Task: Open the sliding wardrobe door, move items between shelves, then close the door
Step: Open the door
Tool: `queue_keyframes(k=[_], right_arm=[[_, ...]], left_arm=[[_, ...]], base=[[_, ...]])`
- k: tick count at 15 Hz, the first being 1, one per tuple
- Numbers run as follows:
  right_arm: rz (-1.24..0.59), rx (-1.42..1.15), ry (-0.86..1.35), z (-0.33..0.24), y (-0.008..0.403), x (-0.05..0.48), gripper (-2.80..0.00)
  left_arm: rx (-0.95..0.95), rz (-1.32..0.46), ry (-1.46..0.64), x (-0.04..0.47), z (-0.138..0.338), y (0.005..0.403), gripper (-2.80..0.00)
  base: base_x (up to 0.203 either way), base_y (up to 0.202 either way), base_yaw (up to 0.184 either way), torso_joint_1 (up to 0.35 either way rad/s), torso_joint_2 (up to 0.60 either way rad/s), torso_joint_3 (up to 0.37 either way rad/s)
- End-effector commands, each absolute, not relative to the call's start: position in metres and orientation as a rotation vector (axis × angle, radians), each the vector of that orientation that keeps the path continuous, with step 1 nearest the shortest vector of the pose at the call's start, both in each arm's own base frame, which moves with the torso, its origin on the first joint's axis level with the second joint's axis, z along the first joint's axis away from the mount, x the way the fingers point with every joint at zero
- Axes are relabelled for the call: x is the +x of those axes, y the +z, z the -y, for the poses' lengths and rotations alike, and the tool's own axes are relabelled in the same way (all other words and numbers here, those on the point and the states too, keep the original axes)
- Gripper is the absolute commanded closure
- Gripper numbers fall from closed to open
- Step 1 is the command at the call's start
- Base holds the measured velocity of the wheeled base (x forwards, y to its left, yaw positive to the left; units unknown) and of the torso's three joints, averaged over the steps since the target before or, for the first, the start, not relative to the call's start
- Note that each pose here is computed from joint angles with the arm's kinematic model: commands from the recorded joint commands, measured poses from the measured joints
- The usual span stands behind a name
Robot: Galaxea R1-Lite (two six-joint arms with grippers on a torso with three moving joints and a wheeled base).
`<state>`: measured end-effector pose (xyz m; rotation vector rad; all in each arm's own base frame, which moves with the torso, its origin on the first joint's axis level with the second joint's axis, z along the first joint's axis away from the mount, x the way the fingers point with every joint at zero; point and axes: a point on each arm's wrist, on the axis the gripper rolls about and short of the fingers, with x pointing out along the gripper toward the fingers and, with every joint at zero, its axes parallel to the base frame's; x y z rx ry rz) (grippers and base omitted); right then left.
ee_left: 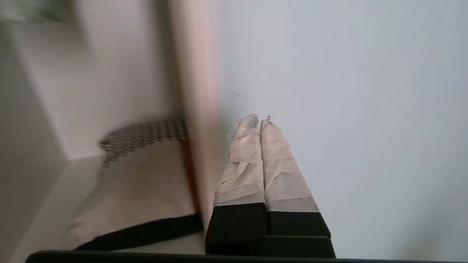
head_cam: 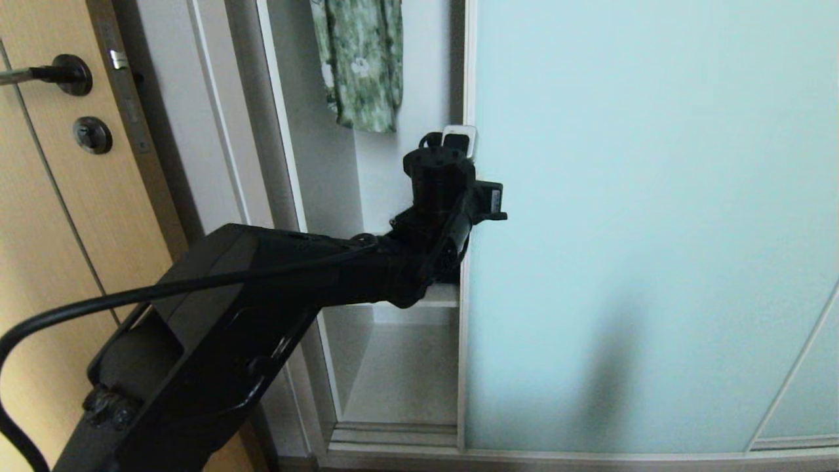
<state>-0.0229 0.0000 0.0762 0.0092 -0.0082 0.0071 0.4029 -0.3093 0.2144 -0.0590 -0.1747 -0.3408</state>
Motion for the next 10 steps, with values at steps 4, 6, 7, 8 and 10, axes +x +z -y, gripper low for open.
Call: queue_keyframes(k=[4,6,7,8,10], right_arm=[[0.011,0.009,0.008,0.0,0.076,-0.023,0.0],[0.011,0.009,0.008,0.0,0.076,-0.023,0.0],[0.01,0.009,0.008,0.0,0.076,-0.023,0.0],[0.011,0.009,0.008,0.0,0.076,-0.023,0.0],[0.011,0.009,0.008,0.0,0.076,-0.023,0.0]], left_arm=[[-0.121,0.258,-0.275,0.356,0.255,0.295,0.0],[-0.137,0.3,-0.197,0.333,0.217,0.329,0.0],[-0.136,0.324,-0.155,0.315,0.193,0.347,0.0],[-0.126,0.34,-0.115,0.296,0.171,0.361,0.0],[-0.096,0.349,-0.023,0.246,0.12,0.375,0.0]], base=[[0.0,0.0,0.0,0.0,0.0,0.0],[0.0,0.0,0.0,0.0,0.0,0.0],[0.0,0.0,0.0,0.0,0.0,0.0],[0.0,0.0,0.0,0.0,0.0,0.0],[0.0,0.0,0.0,0.0,0.0,0.0]])
